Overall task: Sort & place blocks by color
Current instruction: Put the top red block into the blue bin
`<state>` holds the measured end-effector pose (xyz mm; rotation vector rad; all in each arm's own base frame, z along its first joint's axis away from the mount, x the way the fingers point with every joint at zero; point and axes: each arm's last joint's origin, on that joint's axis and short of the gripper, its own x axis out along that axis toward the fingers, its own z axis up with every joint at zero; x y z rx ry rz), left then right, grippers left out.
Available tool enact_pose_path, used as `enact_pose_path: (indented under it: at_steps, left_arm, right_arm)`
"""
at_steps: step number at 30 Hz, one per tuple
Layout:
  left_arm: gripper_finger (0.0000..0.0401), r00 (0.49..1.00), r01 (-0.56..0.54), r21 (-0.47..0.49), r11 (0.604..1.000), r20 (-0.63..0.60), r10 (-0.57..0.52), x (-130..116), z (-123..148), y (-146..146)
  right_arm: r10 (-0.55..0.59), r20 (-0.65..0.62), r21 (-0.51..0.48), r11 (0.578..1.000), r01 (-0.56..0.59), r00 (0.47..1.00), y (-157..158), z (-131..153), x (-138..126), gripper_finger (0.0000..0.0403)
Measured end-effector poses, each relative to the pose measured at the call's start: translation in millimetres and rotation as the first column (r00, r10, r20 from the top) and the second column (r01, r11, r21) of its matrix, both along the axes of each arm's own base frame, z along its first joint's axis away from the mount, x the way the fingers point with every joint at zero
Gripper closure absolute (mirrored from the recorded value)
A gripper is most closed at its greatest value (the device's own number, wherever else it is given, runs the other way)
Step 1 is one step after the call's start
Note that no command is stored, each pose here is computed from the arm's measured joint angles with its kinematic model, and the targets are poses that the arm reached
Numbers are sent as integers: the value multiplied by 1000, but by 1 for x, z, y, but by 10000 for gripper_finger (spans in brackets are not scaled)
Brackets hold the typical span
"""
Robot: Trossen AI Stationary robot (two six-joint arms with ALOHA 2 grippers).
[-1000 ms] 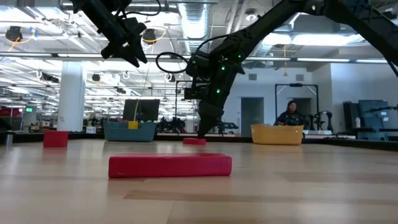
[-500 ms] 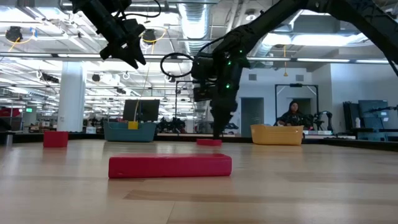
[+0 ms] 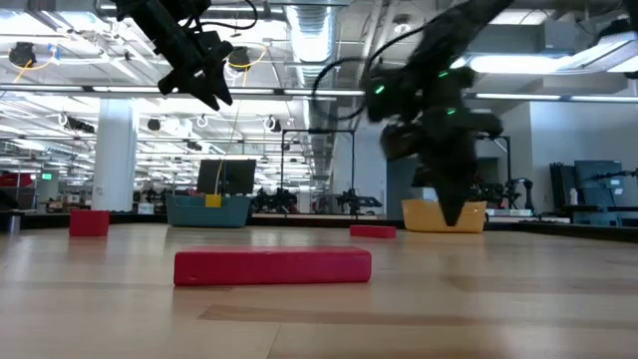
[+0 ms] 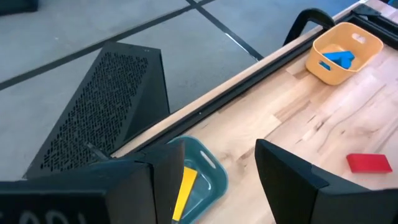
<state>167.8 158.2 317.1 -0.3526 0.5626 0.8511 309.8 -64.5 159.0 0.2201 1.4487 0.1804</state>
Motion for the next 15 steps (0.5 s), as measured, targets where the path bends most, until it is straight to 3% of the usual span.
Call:
enact_pose_path:
  at_steps: [4,6,9,12,15]
  left_arm:
    - [217,1000,-4,12,1000,21,4,2,1,2]
    - [217,999,-6,21,1000,36,5,5,1,5]
    - [217,998,10,14,1000,65,-11,10,-1,8]
    - [217,995,53,-18,998,87,-51,16,-5,10]
    - [217,993,80,-43,996,95,-76,21,-7,9]
  right_arm:
    - [-122,221,-135,979,154,967,12,14,-13,393]
    - [-224,354,-188,934,303,908,10,21,-14,381]
    - [-334,518,-191,852,487,787,2,28,-9,353]
    - [-377,561,-180,814,552,737,-7,25,-3,316]
    - [-395,531,-196,804,562,749,-13,7,2,274]
